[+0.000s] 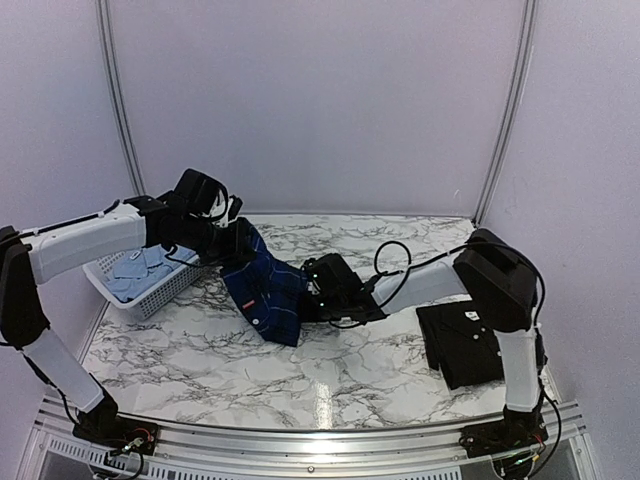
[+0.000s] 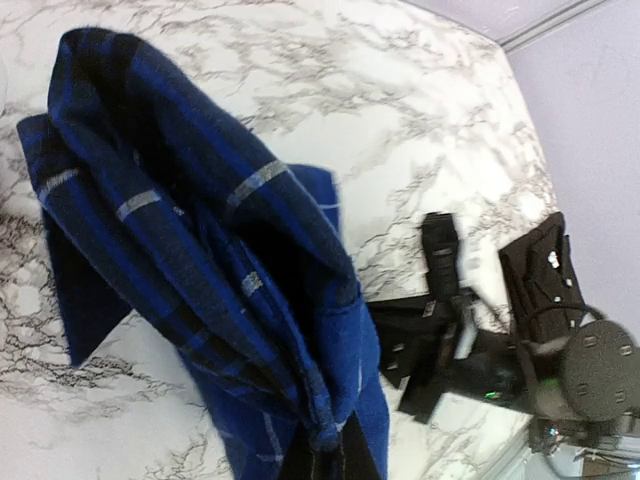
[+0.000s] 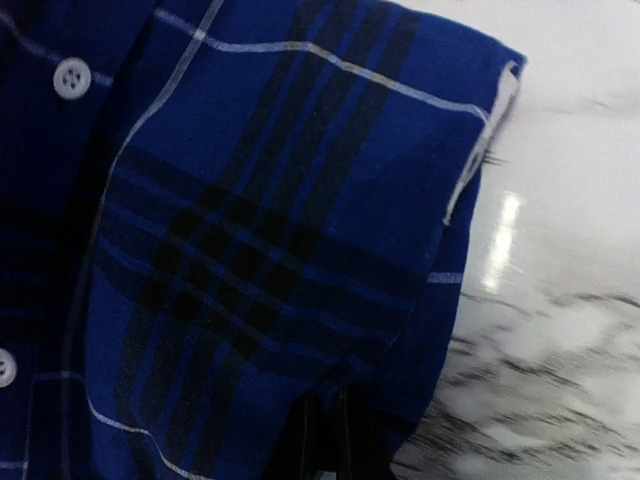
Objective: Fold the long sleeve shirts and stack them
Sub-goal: Pick up the square-folded shirt from the center of the board, then turn over the square-folded shirt at the center of the board.
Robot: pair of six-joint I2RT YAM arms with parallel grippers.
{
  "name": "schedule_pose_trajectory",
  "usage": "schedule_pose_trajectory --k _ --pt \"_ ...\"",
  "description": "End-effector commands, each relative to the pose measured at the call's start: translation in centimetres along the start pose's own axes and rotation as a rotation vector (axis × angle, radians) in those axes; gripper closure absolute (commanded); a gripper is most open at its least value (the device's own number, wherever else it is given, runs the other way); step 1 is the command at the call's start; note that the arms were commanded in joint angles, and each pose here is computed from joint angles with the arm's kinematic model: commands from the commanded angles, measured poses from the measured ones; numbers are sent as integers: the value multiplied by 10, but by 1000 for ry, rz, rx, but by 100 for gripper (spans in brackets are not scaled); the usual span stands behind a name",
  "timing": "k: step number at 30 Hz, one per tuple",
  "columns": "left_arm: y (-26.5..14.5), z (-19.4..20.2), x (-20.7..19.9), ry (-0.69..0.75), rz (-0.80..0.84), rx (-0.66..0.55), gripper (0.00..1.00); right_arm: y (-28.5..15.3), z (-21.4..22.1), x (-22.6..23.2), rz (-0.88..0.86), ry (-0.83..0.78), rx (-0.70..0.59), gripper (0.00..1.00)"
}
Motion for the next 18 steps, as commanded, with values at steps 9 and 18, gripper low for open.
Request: schedule_pose_trajectory --k 9,18 --pt "20 -20 -59 46 151 122 100 72 -44 96 -543 83 -128 83" --pt "73 -27 -71 44 178 201 100 43 -33 60 -551 129 -171 65"
Point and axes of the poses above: each gripper's point midway between its finger pads, its own y axis out along the fingers, its own x axis along the line the jaws close on, z = x × y, the point moved 7 cm from there along -y, back along the fingers, and after that the axes turned 15 degrees about -y, right-handed, at the moved point
